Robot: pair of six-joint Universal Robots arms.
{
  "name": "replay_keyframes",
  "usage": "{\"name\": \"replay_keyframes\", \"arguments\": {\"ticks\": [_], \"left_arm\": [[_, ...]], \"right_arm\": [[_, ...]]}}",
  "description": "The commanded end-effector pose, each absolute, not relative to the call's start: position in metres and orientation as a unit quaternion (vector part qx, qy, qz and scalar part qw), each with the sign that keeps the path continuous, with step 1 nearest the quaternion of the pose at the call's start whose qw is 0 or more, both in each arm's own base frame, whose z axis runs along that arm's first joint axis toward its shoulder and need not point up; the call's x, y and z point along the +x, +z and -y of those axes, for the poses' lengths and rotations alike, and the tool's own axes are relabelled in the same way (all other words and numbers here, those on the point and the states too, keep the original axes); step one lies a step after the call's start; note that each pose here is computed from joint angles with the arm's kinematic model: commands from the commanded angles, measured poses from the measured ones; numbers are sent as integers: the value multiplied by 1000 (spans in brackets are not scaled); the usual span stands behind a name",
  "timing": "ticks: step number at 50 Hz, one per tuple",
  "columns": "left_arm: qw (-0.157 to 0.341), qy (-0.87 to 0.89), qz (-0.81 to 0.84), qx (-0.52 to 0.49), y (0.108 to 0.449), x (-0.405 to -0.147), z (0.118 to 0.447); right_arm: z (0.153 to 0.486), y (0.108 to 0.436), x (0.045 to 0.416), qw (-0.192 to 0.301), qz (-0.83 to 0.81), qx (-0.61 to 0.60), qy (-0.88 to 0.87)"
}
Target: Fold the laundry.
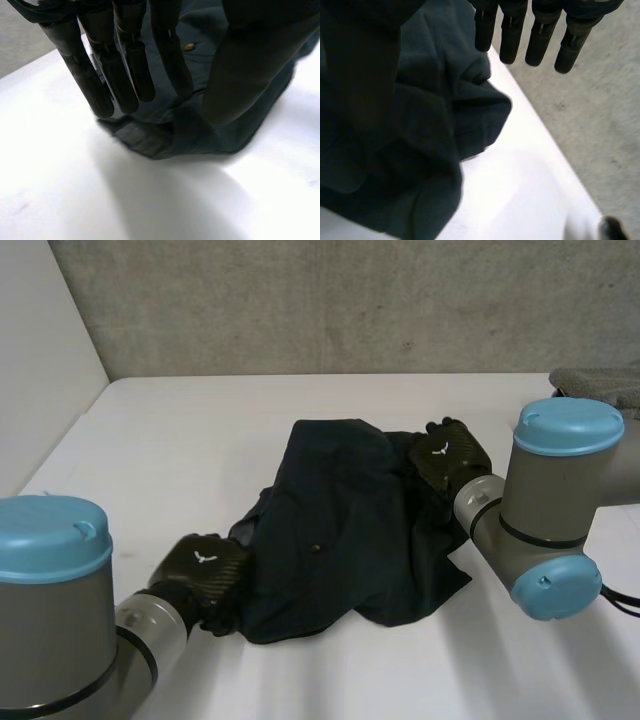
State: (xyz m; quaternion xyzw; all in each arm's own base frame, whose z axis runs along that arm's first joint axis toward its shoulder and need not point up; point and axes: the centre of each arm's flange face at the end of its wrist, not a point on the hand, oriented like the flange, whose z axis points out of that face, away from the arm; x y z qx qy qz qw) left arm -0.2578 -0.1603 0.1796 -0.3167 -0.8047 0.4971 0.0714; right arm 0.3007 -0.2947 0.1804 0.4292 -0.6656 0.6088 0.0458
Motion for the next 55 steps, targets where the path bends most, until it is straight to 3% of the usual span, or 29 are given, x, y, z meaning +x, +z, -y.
{"name": "replay_keyframes", "arguments": {"ticks": [1,5,10,19,30,34,38,40,43,46,50,53,55], "left_arm": [[36,505,797,-329,175,-251,160],[31,512,786,-344,168,-252,157],[22,529,768,-360,160,-253,158],[14,559,733,-388,144,-262,167],[43,553,725,-409,128,-274,168],[23,602,699,-385,149,-278,190],[-57,694,651,-301,198,-266,254],[-100,751,605,-246,240,-256,293],[-110,813,535,-200,297,-255,322],[-84,844,495,-189,330,-264,329],[15,874,447,-188,364,-296,323],[64,875,435,-202,365,-319,312],[112,873,418,-225,359,-352,292]], "right_arm": [[289,209,298,57,634,404,656],[285,230,291,61,623,390,675],[283,232,283,59,639,387,662],[275,207,274,28,687,395,610],[277,189,266,42,693,401,597],[280,192,263,45,692,396,602],[280,199,262,46,687,394,609],[279,202,263,45,685,394,612],[277,203,264,43,683,394,613],[277,202,263,44,684,393,613],[278,201,262,46,686,391,612],[280,200,262,47,686,388,613],[282,200,261,50,687,385,614]]}}
